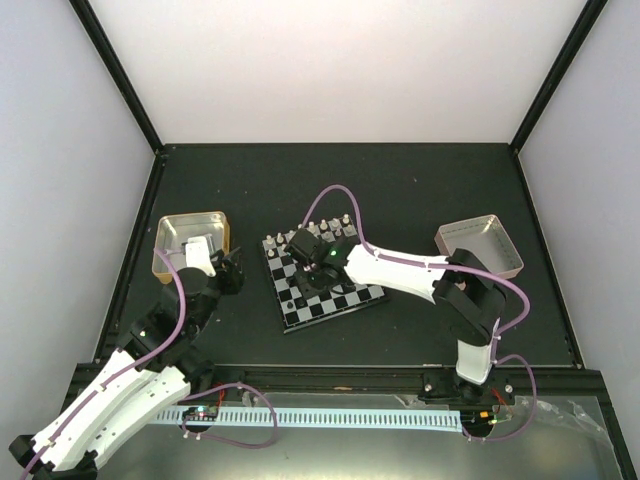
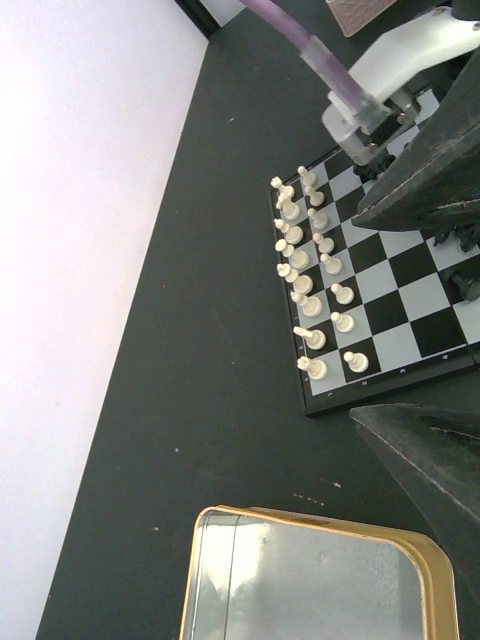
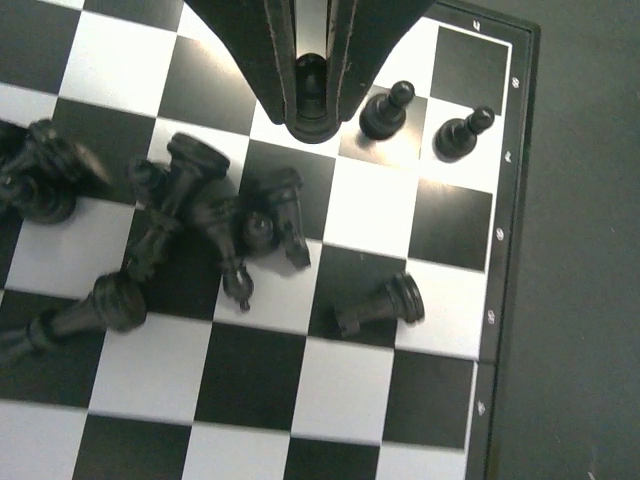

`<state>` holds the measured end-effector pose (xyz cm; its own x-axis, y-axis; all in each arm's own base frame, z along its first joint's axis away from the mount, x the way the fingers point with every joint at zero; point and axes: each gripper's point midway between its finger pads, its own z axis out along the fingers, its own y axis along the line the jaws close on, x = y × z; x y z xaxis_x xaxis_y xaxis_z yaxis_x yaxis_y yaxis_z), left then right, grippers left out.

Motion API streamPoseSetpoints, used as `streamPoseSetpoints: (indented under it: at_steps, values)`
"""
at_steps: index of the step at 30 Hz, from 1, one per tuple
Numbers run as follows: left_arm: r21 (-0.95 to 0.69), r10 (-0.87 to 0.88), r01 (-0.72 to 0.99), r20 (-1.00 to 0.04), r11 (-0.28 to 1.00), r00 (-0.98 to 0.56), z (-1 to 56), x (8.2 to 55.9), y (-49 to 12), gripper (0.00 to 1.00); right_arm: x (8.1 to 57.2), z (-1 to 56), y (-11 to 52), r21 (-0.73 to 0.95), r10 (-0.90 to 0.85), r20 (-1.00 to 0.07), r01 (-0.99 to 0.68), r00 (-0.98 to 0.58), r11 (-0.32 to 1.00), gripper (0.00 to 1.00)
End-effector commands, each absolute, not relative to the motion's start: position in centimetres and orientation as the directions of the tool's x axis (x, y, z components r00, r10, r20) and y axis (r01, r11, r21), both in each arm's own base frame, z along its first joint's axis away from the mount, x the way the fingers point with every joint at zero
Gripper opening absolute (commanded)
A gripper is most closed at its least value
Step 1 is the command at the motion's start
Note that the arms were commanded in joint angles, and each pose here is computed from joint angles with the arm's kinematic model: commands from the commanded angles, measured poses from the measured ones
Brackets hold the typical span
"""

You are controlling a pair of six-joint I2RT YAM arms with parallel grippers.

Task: Set up the chess pieces on the board
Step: Place the chess piece on the chessboard.

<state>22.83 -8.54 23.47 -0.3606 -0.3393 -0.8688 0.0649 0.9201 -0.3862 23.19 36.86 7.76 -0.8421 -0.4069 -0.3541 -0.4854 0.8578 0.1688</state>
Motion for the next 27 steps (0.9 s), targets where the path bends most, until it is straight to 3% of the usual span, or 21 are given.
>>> streamPoseSetpoints:
  at_steps: [1, 22, 27]
  values:
    - [-0.407, -0.365, 0.055, -0.863, 0.912, -0.349, 23.9, 22.7, -8.2, 0.49, 21.1, 7.1, 36.7, 0.180, -0.437, -0.311, -0.504, -0.844, 0.845, 0.03]
    - [-0.412, -0.367, 0.055, -0.857, 0.909, -0.362, 23.6, 22.6, -8.3, 0.49, 21.4, 3.5, 35.9, 0.084, -0.439, -0.266, -0.474, -0.858, 0.877, 0.07]
    - [-0.411, -0.364, 0.055, -0.856, 0.910, -0.368, 23.5, 22.6, -8.4, 0.50, 21.4, 4.5, 36.1, 0.097, -0.431, -0.280, -0.472, -0.858, 0.876, 0.17]
